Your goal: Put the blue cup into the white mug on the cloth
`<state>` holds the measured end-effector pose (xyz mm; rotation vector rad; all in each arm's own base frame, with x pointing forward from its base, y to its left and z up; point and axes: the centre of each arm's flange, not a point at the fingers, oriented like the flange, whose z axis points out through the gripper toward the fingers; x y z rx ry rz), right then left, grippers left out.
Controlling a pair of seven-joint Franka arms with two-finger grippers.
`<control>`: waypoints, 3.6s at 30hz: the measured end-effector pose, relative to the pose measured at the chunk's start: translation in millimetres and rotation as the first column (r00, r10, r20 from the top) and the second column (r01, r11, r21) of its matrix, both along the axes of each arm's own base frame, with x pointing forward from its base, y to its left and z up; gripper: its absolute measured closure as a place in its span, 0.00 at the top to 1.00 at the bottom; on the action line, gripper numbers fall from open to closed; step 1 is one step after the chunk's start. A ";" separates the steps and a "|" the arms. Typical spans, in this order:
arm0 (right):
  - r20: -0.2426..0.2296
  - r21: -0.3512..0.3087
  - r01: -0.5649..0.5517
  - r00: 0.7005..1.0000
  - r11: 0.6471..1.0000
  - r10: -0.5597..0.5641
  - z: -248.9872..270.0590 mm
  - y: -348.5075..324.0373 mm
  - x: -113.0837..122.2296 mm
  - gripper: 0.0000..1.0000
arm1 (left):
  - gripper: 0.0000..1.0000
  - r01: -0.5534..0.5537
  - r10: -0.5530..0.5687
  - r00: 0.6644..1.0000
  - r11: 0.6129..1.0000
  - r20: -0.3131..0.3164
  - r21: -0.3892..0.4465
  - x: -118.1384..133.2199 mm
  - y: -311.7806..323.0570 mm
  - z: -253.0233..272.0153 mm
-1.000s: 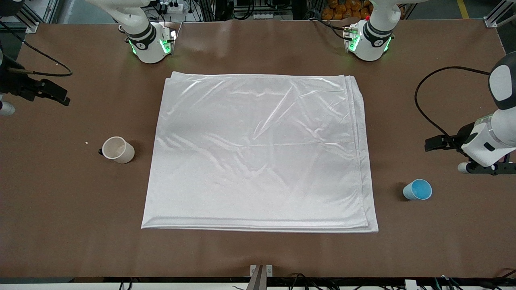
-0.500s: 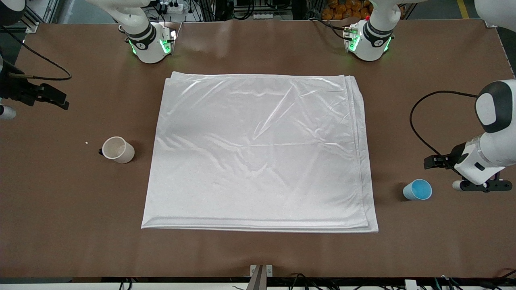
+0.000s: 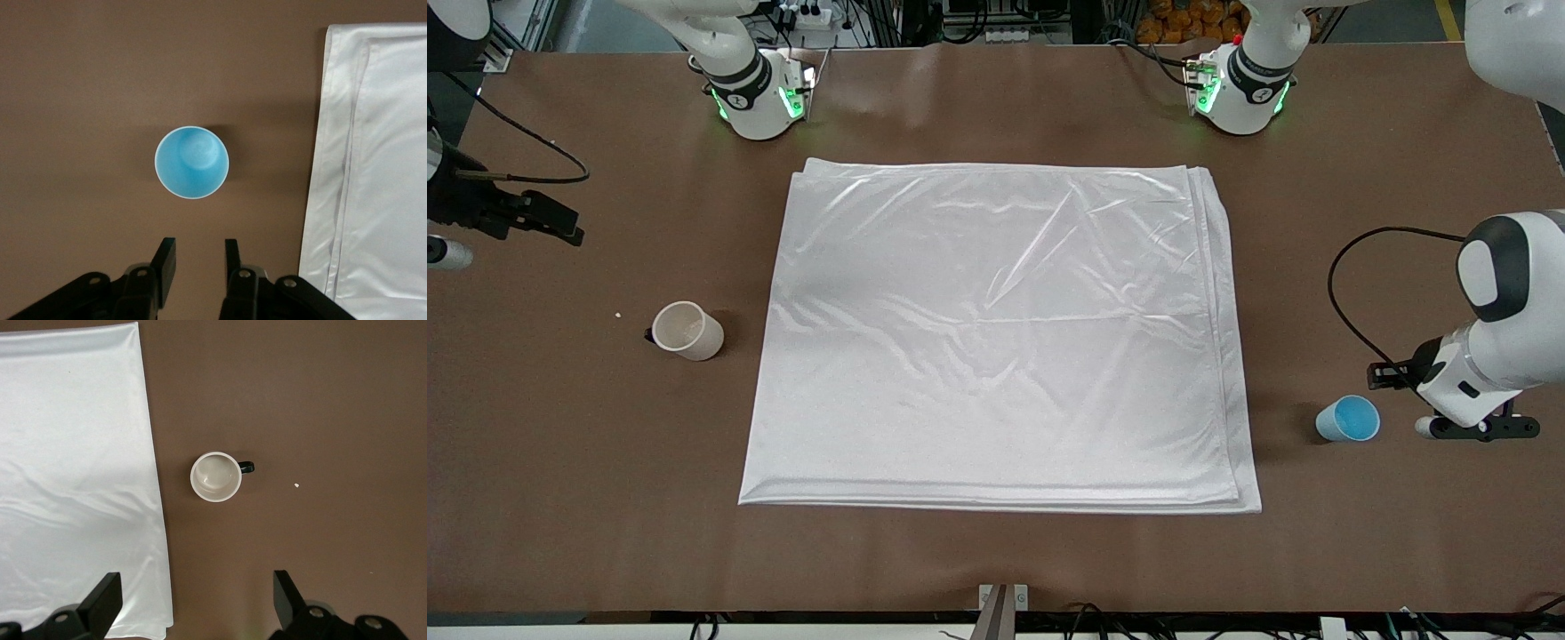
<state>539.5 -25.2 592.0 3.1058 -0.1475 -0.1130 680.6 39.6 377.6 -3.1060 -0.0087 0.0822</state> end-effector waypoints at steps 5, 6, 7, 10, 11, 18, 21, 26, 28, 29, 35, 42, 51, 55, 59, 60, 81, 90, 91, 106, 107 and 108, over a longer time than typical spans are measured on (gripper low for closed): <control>-0.001 0.000 -0.003 1.000 1.000 0.003 -0.8 0.1 0.0 1.00 | 0.38 0.001 -0.001 1.000 1.000 0.006 0.002 2.9 0.2 -7.6; 0.000 0.000 -0.004 1.000 1.000 0.004 -1.1 0.2 0.2 1.00 | 0.38 0.002 -0.002 1.000 1.000 0.007 0.002 3.5 0.2 -9.4; 0.002 0.000 -0.005 1.000 1.000 0.005 -1.4 0.3 0.5 1.00 | 0.38 0.002 -0.002 1.000 1.000 0.008 0.003 4.0 0.3 -11.1; 0.012 0.001 -0.020 1.000 1.000 0.020 -4.2 1.5 2.2 1.00 | 0.38 0.005 -0.005 1.000 1.000 0.010 0.007 5.7 0.6 -17.1; 0.014 0.001 -0.033 0.999 0.999 0.033 -5.9 2.0 2.6 1.00 | 0.38 0.007 -0.007 1.000 1.000 0.011 0.011 6.4 0.9 -19.2; 0.015 0.006 -0.118 0.993 0.993 0.118 -27.5 2.8 5.1 1.00 | 0.38 0.010 -0.010 1.000 0.999 0.024 0.031 10.0 7.7 -28.3; 0.017 0.008 -0.154 0.988 0.988 0.154 -38.7 2.8 6.0 1.00 | 0.38 0.005 -0.006 1.000 1.000 0.029 0.031 11.2 11.2 -31.8; 0.017 0.011 -0.218 0.976 0.976 0.218 -54.1 2.9 6.3 1.00 | 0.38 0.003 -0.004 1.000 0.999 0.031 0.031 13.4 13.4 -38.2; 0.016 0.013 -0.238 0.971 0.971 0.237 -57.8 2.9 6.2 1.00 | 0.38 0.003 -0.004 0.999 0.999 0.035 0.033 15.0 14.4 -40.5; 0.018 0.012 -0.245 0.970 0.970 0.244 -59.6 3.0 6.4 1.00 | 0.38 0.003 -0.004 0.999 0.999 0.036 0.035 15.8 15.3 -42.0; 0.033 0.010 -0.295 0.955 0.955 0.295 -79.3 3.0 7.2 1.00 | 0.47 0.004 -0.005 1.000 0.999 0.029 0.047 17.9 22.9 -53.7; 0.046 0.008 -0.354 0.935 0.935 0.353 -111.1 -2.6 4.8 1.00 | 0.75 0.027 -0.029 0.999 0.998 0.038 0.051 20.3 35.7 -64.5; 0.076 -0.005 -0.437 0.897 0.899 0.436 -147.1 -23.5 -0.8 1.00 | 0.85 0.041 -0.044 0.997 0.998 0.057 0.054 22.4 56.6 -75.8; 0.072 -0.003 -0.494 0.867 0.869 0.493 -163.5 -37.2 -3.6 1.00 | 0.89 0.045 -0.048 0.997 0.998 0.065 0.054 24.7 55.1 -85.8; 0.057 0.008 -0.546 0.836 0.838 0.545 -179.5 -55.1 -4.7 1.00 | 1.00 0.049 -0.053 0.996 0.997 0.074 0.055 27.0 53.7 -97.4; 0.054 0.011 -0.559 0.828 0.829 0.558 -182.8 -59.1 -4.6 1.00 | 1.00 0.049 -0.053 0.996 0.997 0.075 0.055 27.3 53.6 -100.0; 0.041 0.015 -0.907 0.422 0.422 0.906 -245.0 -86.0 11.8 1.00 | 1.00 0.053 -0.056 0.997 0.997 0.062 0.051 27.7 52.6 -126.0; 0.037 0.006 -0.976 0.216 0.216 0.976 -262.9 -87.1 18.0 1.00 | 1.00 0.055 -0.058 0.997 0.997 0.057 0.050 27.9 51.6 -131.5; 0.036 0.007 -0.980 0.199 0.199 0.979 -264.7 -87.3 18.4 1.00 | 0.97 0.055 -0.058 0.997 0.997 0.057 0.050 28.0 51.5 -131.4; 0.033 0.047 -0.998 0.031 0.029 0.999 -308.3 -90.2 20.5 1.00 | 0.25 0.064 -0.066 0.997 0.997 0.044 0.046 27.5 45.5 -140.9; 0.033 0.051 -0.998 0.027 0.025 0.999 -311.2 -90.7 20.3 1.00 | 0.15 0.064 -0.066 0.997 0.997 0.044 0.046 27.5 45.3 -141.3; 0.033 0.054 -0.998 0.022 0.020 0.999 -313.7 -91.2 20.1 1.00 | 0.11 0.064 -0.066 0.997 0.997 0.043 0.046 27.6 45.2 -141.6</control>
